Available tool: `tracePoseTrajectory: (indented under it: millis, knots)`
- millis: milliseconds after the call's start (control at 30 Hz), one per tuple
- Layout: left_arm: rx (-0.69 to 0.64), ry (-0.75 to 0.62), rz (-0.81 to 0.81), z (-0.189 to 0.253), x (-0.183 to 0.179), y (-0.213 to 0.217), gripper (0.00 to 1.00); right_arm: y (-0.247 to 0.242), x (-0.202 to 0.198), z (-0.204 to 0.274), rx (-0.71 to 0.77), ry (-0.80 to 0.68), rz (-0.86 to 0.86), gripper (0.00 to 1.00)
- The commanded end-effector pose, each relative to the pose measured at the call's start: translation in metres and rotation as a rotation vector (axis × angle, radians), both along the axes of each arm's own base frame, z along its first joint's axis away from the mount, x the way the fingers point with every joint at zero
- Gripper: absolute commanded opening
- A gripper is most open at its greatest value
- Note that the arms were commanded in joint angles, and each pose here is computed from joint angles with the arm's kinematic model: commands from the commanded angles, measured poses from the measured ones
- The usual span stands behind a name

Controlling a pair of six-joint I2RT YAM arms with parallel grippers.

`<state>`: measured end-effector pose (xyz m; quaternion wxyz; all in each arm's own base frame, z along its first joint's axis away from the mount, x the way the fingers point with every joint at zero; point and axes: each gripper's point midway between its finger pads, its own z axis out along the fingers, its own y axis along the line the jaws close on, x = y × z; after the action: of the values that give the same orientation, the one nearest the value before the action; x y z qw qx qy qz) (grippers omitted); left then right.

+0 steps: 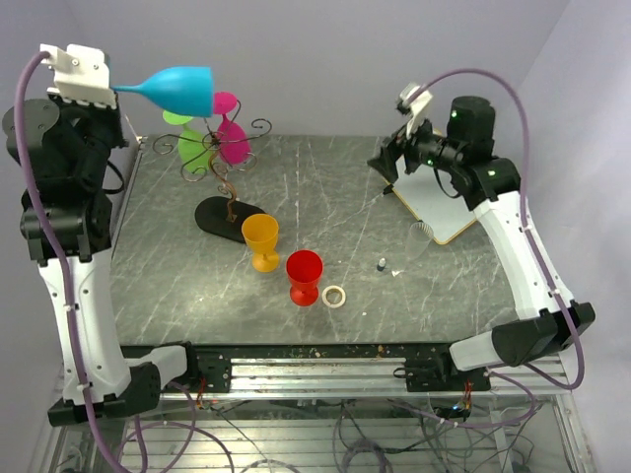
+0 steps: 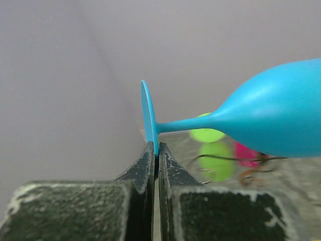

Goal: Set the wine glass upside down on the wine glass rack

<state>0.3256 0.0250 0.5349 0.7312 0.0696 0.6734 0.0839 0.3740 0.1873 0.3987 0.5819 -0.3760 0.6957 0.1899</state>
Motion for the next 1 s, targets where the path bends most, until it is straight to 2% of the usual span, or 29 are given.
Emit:
tracePoseTrajectory:
  millis: [0,100,200,333,500,700,967]
  knots:
    - [0.295,0.072,0.314,-0.005,-0.030,0.068,0.07,-0.010,-0.002,-0.051,-0.120,0.022,0.006,0.82]
    - [0.430,0.140,0.428,-0.011,-0.053,0.094,0.07,-0.012,-0.008,-0.078,-0.138,0.055,0.019,0.82]
    - [0.545,0.225,0.463,-0.026,-0.067,0.105,0.07,-0.013,-0.011,-0.095,-0.145,0.071,0.022,0.81]
    - [0.742,0.370,0.380,-0.057,-0.075,0.103,0.07,-0.013,-0.015,-0.108,-0.162,0.094,0.032,0.80]
    - [0.854,0.454,0.303,-0.086,-0.071,0.101,0.07,-0.012,-0.019,-0.119,-0.159,0.107,0.047,0.79]
    - [0.977,0.465,0.052,-0.116,-0.039,0.076,0.07,-0.009,-0.026,-0.122,-0.136,0.092,0.072,0.79]
    - [1.123,0.366,-0.211,-0.122,0.000,0.036,0.07,-0.008,-0.030,-0.123,-0.104,0.091,0.087,0.79]
